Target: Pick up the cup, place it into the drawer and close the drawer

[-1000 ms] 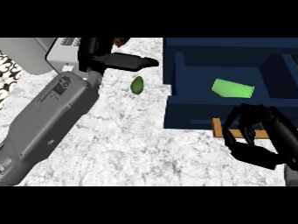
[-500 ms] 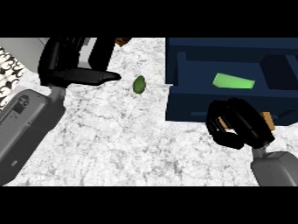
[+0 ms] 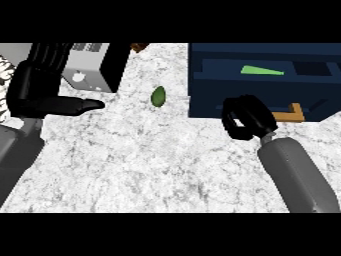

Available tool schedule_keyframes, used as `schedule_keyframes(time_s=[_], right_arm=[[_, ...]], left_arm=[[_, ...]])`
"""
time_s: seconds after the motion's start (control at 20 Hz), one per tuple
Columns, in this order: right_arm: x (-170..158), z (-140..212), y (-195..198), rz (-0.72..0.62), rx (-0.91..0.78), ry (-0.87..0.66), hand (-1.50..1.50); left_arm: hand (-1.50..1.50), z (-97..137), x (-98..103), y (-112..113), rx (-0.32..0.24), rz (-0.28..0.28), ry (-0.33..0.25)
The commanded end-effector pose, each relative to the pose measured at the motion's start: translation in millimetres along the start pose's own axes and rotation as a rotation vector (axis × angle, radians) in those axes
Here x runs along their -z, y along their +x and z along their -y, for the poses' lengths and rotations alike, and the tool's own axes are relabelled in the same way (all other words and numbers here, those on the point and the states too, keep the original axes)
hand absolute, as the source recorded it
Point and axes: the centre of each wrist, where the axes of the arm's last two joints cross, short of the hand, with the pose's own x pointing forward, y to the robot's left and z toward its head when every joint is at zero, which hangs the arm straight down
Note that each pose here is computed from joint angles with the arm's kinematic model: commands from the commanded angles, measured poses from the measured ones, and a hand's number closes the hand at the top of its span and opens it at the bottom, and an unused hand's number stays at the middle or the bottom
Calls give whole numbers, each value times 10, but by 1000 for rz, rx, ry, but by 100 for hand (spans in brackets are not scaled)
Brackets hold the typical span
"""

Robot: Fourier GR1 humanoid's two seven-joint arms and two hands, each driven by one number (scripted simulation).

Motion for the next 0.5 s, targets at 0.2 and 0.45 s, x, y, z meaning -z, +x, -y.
schedule_keyframes(time_s=[0.2, 0.45], right_arm=[[369, 70, -319, -48, 47, 46, 150], [520, 380, -442, -101, 71, 39, 150]], left_arm=[[-150, -303, -274, -45, 4, 8, 2], [-150, -345, -126, 37, -10, -2, -40]])
